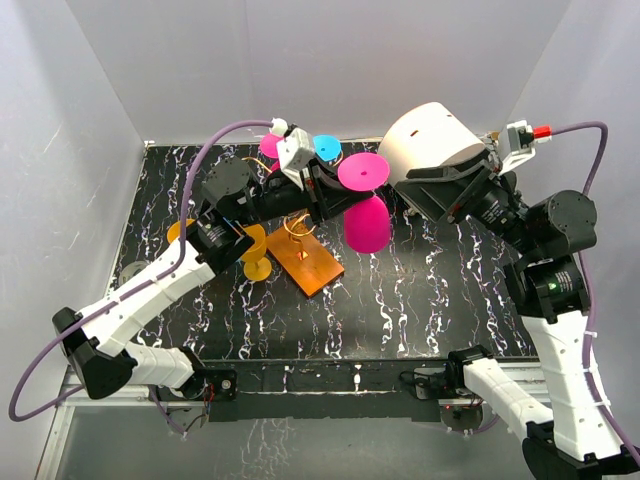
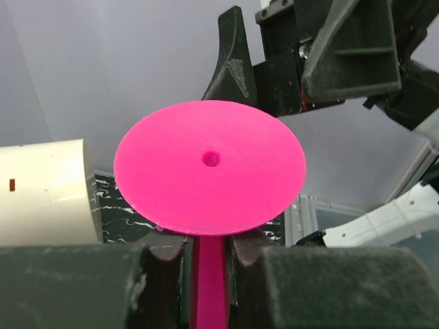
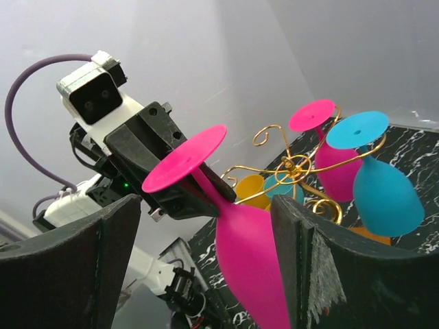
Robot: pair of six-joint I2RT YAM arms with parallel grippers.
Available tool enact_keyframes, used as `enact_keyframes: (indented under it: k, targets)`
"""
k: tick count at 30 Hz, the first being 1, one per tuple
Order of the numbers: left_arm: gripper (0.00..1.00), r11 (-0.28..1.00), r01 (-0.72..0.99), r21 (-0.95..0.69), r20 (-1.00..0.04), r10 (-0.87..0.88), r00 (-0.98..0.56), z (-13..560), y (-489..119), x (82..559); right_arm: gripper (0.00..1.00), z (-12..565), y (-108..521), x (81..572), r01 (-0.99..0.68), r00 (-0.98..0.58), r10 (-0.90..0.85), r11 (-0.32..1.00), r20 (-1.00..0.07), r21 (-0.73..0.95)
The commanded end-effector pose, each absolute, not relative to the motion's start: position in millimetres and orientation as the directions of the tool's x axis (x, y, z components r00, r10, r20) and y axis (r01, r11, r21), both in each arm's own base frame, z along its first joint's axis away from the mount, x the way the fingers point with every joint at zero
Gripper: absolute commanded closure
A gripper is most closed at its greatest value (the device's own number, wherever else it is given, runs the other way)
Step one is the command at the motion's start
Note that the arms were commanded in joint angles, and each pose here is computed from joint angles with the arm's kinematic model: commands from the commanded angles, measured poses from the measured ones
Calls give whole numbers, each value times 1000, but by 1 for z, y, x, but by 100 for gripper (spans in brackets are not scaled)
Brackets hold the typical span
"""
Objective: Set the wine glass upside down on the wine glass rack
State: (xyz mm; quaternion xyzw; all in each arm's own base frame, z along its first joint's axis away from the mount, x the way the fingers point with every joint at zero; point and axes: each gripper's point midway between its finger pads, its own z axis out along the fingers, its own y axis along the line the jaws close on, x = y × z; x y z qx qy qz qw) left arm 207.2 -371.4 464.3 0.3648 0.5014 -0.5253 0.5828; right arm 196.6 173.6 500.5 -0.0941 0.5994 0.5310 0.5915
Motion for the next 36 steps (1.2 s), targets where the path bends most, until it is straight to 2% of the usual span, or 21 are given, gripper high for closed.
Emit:
enact_keyframes:
  k: [1,6,13,21,33,36]
  targets:
    - [100,132,987,90,-960,-254,121,486,-355,182,28,531,178,177,-804,-261,523,348,-811,483]
    - [100,101,982,161,-956,-230,181,480,-358,180,39,518,184,191,-729,-402,537,303,-741,614]
    - [100,67,980,185,-956,-220,196,477,-364,179,42,515,185,193,-694,-447,518,314,-730,648]
    - [100,51,981,187,-960,-204,193,470,-368,180,57,492,187,203,-618,-529,482,346,-699,706]
    - [100,48,985,166,-973,-154,171,452,-378,190,61,473,194,200,-582,-617,420,326,-666,745]
    - [100,52,986,158,-977,-139,164,446,-379,193,67,470,195,199,-578,-629,412,320,-660,751]
